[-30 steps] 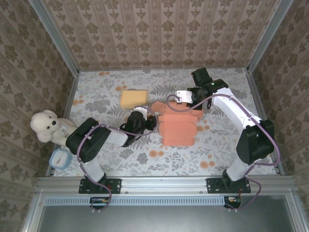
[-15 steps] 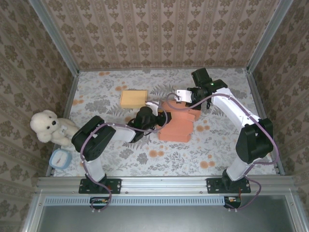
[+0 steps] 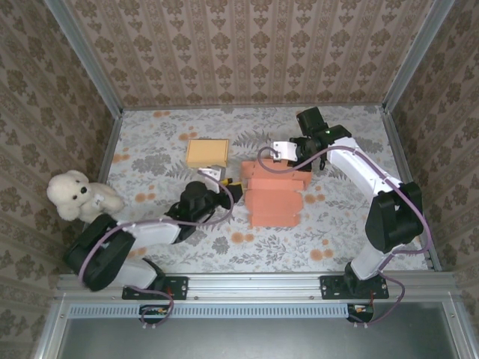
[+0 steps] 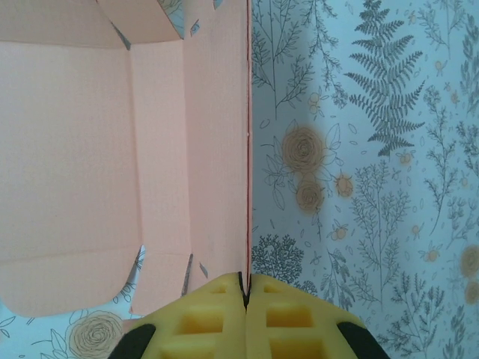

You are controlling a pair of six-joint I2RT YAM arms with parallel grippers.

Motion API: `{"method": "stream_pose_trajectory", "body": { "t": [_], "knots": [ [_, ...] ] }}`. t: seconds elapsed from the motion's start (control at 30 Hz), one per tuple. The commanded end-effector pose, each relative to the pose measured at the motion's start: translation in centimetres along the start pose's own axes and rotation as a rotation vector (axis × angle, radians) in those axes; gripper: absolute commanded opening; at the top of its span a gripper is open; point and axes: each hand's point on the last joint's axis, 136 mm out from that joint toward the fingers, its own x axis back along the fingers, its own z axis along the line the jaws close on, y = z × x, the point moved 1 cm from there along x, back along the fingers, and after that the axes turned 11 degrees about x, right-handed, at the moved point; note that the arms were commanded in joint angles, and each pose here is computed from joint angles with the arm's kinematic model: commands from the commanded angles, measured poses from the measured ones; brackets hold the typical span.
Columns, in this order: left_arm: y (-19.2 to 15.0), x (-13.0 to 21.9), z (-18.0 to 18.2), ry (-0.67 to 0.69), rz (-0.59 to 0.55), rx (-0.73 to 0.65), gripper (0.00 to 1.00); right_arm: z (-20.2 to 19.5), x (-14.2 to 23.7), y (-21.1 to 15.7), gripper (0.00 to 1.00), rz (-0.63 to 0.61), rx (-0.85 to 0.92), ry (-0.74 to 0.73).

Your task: Fold the paper box

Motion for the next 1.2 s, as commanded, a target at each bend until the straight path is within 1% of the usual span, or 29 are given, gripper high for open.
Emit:
{"method": "stream_pose_trajectory", "body": {
  "t": [0.0, 0.1, 0.17, 0.3, 0.47, 0.63, 0.8, 1.03, 1.17],
  "knots": [
    [1.4, 1.5, 2.0, 0.090, -0.059, -0.081, 0.50, 0.7, -0.1, 0.5, 0.00, -0.035, 0.085, -0.026],
    [1.5, 2.2, 3.8, 0.119, -0.066, -0.069, 0.51, 0.6, -0.2, 1.0, 0.00, -0.052, 0.146, -0.107],
    [1.2, 2.1, 4.3, 0.109, -0.052, -0.070, 0.52, 0.2, -0.3, 1.4, 0.00, -0.064, 0.172, -0.159],
    [0.0, 0.9, 4.2, 0.049, -0.008, -0.081, 0.53, 0.7, -1.1, 1.4, 0.00, -0.050, 0.218, -0.153],
    [-1.5, -0.6, 4.1, -0.026, 0.037, -0.059, 0.54, 1.1, -1.6, 2.0, 0.00, -0.093, 0.277, -0.196],
    [-2.3, -1.8, 4.0, -0.086, 0.046, -0.033, 0.54, 1.2, -1.7, 2.3, 0.00, -0.108, 0.302, -0.210],
    [-2.8, -3.0, 3.6, -0.145, 0.054, 0.003, 0.54, 1.4, -2.1, 2.0, 0.00, -0.092, 0.326, -0.219],
    [-3.1, -3.6, 3.4, -0.172, 0.068, 0.024, 0.54, 1.3, -2.4, 2.1, 0.00, -0.061, 0.404, -0.313],
    [-3.2, -3.8, 3.3, -0.176, 0.074, 0.032, 0.54, 1.4, -2.5, 2.5, 0.00, -0.049, 0.414, -0.329]
  ]
}}
